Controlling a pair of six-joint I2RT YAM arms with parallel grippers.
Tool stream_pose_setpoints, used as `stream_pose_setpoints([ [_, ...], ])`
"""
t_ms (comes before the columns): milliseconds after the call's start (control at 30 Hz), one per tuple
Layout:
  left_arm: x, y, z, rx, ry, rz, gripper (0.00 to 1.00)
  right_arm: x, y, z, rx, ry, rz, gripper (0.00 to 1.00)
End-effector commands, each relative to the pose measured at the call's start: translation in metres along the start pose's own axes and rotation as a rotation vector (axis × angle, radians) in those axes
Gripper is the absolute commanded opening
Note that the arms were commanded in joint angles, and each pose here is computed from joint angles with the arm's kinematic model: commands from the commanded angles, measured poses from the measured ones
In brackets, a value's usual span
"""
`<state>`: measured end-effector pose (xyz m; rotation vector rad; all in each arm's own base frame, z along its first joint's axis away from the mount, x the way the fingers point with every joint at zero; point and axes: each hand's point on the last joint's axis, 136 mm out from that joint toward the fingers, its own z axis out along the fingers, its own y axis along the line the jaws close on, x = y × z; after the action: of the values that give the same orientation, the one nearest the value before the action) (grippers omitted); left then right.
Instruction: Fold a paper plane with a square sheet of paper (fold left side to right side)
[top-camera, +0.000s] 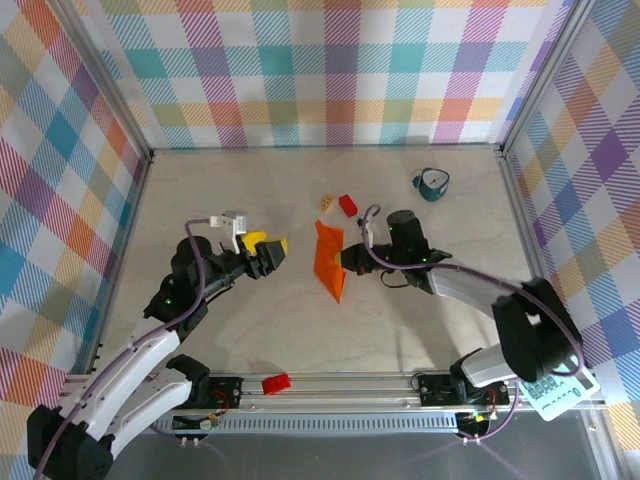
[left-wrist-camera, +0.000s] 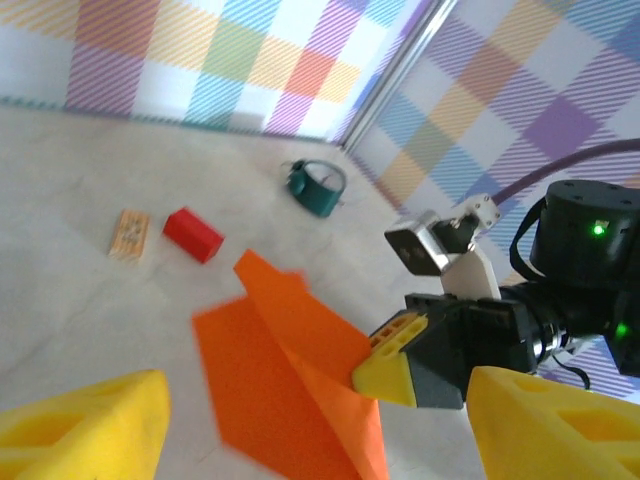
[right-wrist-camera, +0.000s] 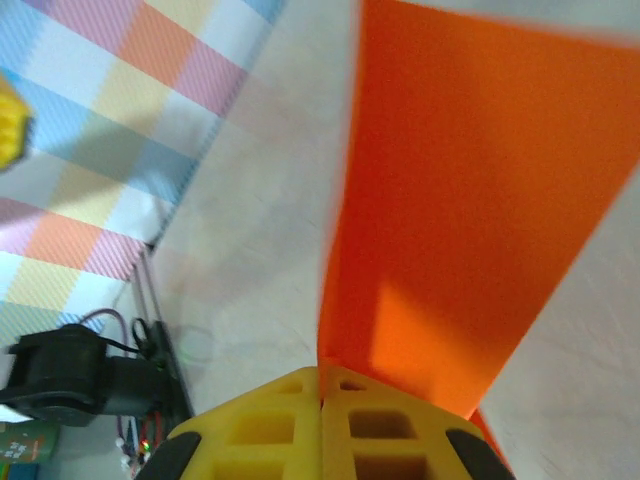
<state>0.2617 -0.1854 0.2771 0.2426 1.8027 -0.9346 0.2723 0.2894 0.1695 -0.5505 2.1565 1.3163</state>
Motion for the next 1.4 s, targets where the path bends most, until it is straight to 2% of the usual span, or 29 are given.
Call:
stream_pose_setpoints([
  [0,-0.026,-0.034,-0.011,0.123,-0.017,0.051,0.79,-0.032,0.044,-0.020,-0.107,-0.070,-0.123,0.02],
  [167,-0.043,-0.070,-0.005,0.300,0.025,-0.015,0.77,-0.059,0.107,-0.048,-0.281,-0.131,-0.216,0.02],
  [333,-0.050,-0.095,0.006,0.454,0.096,-0.068,0.68,-0.065,0.141,-0.062,-0.358,-0.150,-0.270,0.02],
  [700,-0.040,-0.103,0.018,0.504,0.156,-0.088,0.65,-0.058,0.164,-0.051,-0.471,-0.084,-0.269,0.02],
  [833,-0.038,-0.103,0.022,0.510,0.164,-0.091,0.56,-0.057,0.164,-0.046,-0.474,-0.074,-0.263,0.02],
  [1000,-0.037,-0.103,0.023,0.510,0.164,-0.095,0.39,-0.057,0.161,-0.045,-0.459,-0.080,-0.258,0.06],
  [1267,-0.039,-0.103,0.022,0.511,0.146,-0.097,0.15,-0.056,0.153,-0.042,-0.413,-0.081,-0.237,0.21],
  [1367,-0.039,-0.103,0.021,0.513,0.141,-0.097,0.10,-0.055,0.150,-0.043,-0.392,-0.083,-0.237,0.28],
])
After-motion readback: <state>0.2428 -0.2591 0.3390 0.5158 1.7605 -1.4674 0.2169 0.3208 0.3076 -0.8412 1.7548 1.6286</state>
